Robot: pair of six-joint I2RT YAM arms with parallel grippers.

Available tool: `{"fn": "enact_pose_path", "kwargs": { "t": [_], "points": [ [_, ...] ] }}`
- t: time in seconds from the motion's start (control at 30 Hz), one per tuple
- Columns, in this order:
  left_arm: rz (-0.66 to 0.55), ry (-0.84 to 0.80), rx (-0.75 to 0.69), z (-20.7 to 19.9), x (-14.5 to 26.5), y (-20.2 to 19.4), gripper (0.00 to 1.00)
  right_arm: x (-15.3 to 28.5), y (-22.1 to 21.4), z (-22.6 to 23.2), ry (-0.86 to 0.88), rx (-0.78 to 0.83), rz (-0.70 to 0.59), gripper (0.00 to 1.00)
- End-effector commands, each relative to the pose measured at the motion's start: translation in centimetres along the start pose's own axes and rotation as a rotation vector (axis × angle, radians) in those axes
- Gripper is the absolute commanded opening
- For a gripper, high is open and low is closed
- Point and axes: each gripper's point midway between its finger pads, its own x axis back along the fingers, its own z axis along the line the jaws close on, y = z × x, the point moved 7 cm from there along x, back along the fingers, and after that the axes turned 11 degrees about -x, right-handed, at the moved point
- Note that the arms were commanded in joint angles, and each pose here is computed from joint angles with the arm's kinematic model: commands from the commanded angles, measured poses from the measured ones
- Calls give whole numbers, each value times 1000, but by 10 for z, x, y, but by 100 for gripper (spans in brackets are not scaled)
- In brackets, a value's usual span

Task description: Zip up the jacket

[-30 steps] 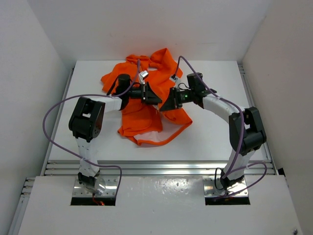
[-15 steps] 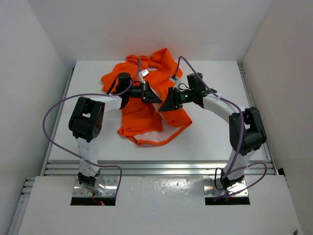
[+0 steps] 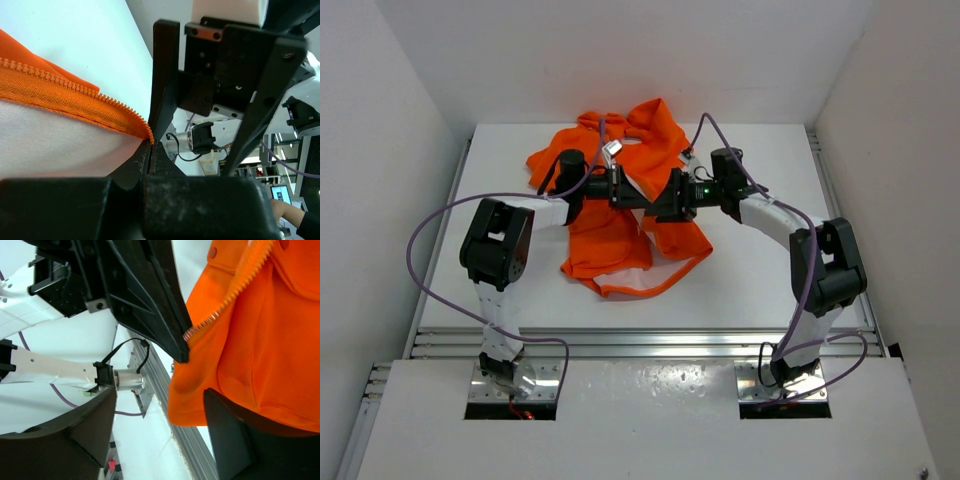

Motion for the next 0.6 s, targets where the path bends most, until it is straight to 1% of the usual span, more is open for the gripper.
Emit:
{"fn": "enact_pose_path", "kwargs": {
  "t": [0.0, 0.1, 0.23, 0.43, 0.57],
  "points": [
    [-44, -36, -93, -27, 1, 17, 0, -2, 1, 1, 9, 1, -26, 68],
    [-52, -29, -71, -24, 0, 17, 0, -2, -1, 0, 7, 6, -33, 61],
    [-48, -38, -72, -24, -4, 17, 0, -2, -3, -5, -4, -8, -42, 59],
    [-55, -33, -72, -24, -4, 18, 0, -6, 1, -2, 19, -2, -56, 48],
    [-47, -37, -78, -26, -8, 18, 0, -8, 5, 0, 33, 7, -63, 45]
  ]
}}
